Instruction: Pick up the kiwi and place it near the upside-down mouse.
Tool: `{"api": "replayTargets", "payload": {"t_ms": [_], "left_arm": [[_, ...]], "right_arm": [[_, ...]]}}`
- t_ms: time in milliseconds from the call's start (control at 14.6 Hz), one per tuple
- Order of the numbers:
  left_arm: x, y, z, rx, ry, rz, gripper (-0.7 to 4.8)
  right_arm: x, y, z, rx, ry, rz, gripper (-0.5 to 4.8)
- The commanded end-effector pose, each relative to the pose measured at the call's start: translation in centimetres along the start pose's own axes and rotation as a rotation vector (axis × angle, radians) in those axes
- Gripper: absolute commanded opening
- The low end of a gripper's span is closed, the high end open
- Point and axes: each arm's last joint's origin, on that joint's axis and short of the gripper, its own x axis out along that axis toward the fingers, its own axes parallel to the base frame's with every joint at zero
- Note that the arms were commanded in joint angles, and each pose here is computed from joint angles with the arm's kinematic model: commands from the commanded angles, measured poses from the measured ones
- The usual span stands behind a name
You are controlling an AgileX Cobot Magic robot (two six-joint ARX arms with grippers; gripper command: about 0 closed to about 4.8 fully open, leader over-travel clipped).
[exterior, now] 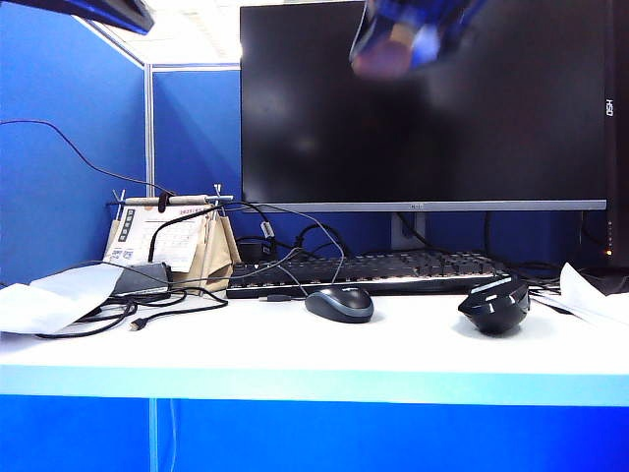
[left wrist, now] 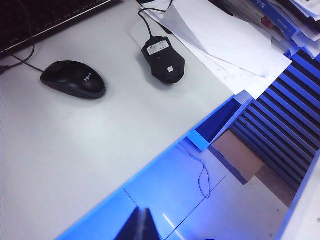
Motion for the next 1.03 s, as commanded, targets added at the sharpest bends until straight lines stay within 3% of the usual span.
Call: {"api": "replayTargets", "payload": {"t_ms": [69, 412, 549, 618, 686, 892, 1029], "left_arm": [[0.0, 0.0, 0.3, 0.017, -0.032, -0.005, -0.01], [-0.1, 0.0, 0.7, 0.051, -0.065, -0.005, -0.01], [-0.1, 0.0, 0.7, 0.057, -0.068, -0.005, -0.01], [-0.1, 0.0, 1.1, 0.074, -0.105, -0.003, -0.01], [-0.1, 0.0, 0.9, 0.06, -0.087, -0.005, -0.01], [0.0, 0.0, 0.7, 0.052, -0.065, -0.006, -0.01], [0.0, 0.0, 0.6, 0.051, -0.063, -0.007, -0.01]], "right_arm": [[-3.7, 1.0, 2.8, -0.041, -0.105, -0.02, 2.6], [-14.7, 3.9, 6.6, -0.111, -0.225, -0.078, 2.61], [-19.9, 5.1, 5.9, -0.129, -0.287, -0.134, 2.6], [-22.4, 5.6, 1.8, -0.106, -0.271, -0.167, 2.6], [-22.4, 5.5, -0.9, -0.044, -0.26, -0.167, 2.6], [-20.6, 4.8, -8.2, 0.052, -0.26, -0.157, 2.6], [-18.6, 4.2, -12.2, 0.079, -0.19, -0.161, 2.61]]}}
